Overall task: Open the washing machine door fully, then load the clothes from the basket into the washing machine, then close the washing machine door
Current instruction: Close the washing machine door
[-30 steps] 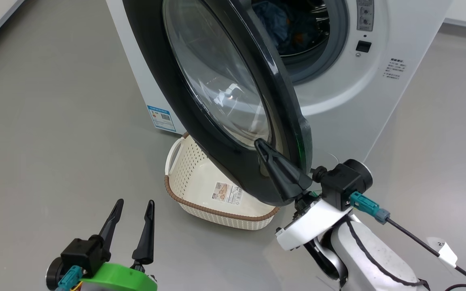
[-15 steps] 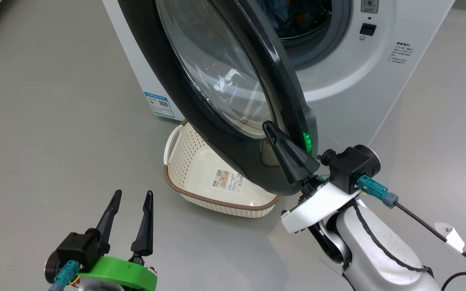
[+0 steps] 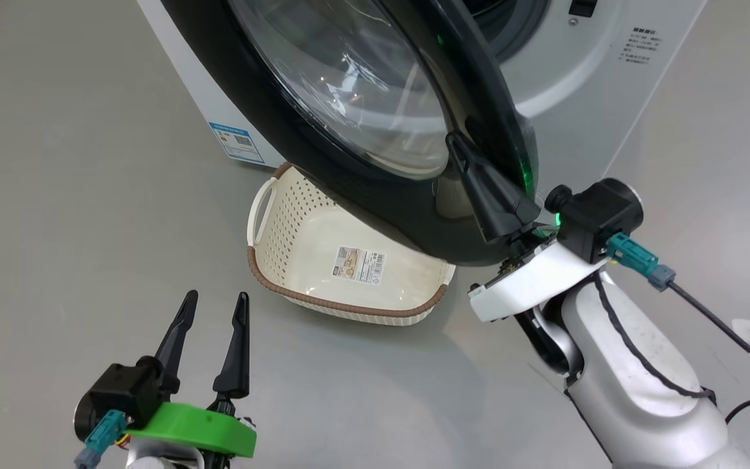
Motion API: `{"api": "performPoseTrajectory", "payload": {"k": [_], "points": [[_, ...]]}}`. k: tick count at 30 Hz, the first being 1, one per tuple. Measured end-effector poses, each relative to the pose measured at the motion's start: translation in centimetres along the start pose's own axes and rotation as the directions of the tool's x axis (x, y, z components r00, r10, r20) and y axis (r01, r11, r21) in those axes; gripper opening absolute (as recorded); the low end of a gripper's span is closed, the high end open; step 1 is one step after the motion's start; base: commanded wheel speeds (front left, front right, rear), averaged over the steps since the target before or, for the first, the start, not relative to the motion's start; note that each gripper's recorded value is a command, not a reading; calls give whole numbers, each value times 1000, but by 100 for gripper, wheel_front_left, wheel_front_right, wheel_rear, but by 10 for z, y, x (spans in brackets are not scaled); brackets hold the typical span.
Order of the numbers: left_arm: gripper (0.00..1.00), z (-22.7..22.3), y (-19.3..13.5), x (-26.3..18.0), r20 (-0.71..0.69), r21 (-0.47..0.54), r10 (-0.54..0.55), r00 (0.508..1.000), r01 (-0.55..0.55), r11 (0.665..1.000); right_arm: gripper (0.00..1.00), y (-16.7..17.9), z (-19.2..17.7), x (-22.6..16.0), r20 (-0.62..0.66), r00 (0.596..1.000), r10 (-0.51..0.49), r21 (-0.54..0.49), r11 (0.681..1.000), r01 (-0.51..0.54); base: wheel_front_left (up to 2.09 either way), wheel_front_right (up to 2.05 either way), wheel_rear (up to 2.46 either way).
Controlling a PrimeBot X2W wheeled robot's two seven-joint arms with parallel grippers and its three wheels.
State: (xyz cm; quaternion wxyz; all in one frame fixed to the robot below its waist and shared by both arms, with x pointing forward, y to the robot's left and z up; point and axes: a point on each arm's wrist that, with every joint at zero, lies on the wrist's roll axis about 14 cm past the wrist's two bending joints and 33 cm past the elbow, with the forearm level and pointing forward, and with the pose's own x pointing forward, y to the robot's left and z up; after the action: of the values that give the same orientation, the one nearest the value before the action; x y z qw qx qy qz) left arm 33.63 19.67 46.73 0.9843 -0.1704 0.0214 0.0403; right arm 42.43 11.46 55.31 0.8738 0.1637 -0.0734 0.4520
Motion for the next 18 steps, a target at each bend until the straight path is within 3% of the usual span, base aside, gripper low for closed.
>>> {"api": "performPoseTrajectory", "payload": {"k": [18], "points": [[100, -9, -12, 28, -25, -10, -43, 999, 43, 999, 0, -71, -1, 9, 24, 995, -97, -72, 993, 98, 0, 0, 0]]}}
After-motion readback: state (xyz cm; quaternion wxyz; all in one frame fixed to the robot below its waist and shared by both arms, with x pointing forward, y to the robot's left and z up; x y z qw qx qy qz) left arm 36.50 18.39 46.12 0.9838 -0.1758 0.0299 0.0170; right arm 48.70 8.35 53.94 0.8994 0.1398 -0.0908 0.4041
